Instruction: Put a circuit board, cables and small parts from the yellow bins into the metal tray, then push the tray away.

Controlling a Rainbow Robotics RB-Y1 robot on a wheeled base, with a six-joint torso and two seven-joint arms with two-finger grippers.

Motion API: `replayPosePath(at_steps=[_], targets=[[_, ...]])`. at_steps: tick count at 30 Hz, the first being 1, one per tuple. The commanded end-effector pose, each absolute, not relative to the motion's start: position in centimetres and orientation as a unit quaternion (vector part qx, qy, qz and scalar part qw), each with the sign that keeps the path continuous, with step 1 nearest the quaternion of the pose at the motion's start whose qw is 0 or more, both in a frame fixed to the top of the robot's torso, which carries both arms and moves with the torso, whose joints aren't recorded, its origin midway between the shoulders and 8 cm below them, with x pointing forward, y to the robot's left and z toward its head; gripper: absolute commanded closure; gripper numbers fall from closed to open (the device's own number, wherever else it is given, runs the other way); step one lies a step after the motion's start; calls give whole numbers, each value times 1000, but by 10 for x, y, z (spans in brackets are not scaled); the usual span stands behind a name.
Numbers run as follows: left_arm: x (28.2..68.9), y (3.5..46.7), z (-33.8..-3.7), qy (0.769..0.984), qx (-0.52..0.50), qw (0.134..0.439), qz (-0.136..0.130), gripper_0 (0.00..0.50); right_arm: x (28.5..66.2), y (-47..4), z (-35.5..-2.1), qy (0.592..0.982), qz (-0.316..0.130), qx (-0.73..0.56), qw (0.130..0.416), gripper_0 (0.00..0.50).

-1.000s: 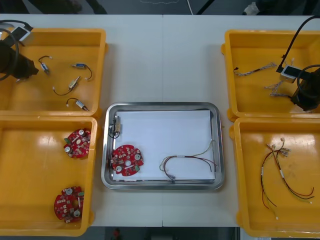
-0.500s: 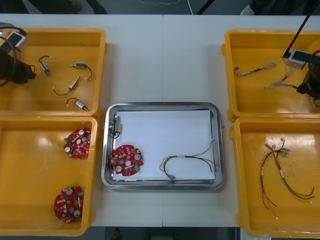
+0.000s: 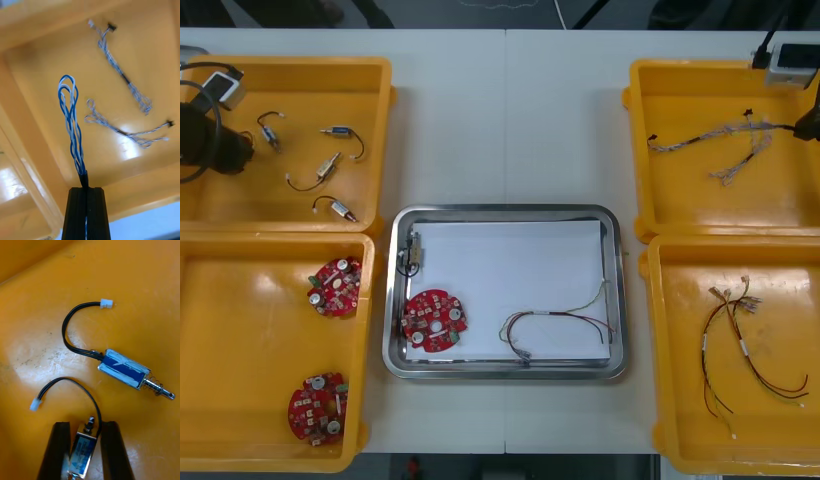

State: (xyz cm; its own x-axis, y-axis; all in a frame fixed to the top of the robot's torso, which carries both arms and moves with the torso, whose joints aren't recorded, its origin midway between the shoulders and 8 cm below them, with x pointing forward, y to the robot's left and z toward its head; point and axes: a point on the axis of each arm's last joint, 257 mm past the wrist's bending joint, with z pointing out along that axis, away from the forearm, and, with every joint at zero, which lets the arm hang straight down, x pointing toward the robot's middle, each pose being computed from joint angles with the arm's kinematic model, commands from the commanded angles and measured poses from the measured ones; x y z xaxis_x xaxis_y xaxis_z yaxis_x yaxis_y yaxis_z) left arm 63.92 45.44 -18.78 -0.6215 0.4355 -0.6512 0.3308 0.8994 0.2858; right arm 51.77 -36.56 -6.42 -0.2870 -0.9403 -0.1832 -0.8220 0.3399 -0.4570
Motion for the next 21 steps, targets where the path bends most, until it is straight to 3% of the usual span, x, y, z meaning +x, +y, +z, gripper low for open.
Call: replayPosePath(at_steps=[1, 9, 16, 21], targets=[[638, 483, -165, 878, 264, 382, 118, 500, 521, -326, -24, 755, -167, -572, 272, 500], [630, 487, -149, 885, 261, 366, 116, 500, 503, -225, -15, 674, -182, -646, 309, 500], [616, 475, -116, 906, 233, 331, 120, 500, 473, -152, -31, 662, -143, -660, 324, 500], [606, 461, -102, 919, 206, 319, 104, 500, 451, -108, -55, 663, -120, -668, 316, 500]])
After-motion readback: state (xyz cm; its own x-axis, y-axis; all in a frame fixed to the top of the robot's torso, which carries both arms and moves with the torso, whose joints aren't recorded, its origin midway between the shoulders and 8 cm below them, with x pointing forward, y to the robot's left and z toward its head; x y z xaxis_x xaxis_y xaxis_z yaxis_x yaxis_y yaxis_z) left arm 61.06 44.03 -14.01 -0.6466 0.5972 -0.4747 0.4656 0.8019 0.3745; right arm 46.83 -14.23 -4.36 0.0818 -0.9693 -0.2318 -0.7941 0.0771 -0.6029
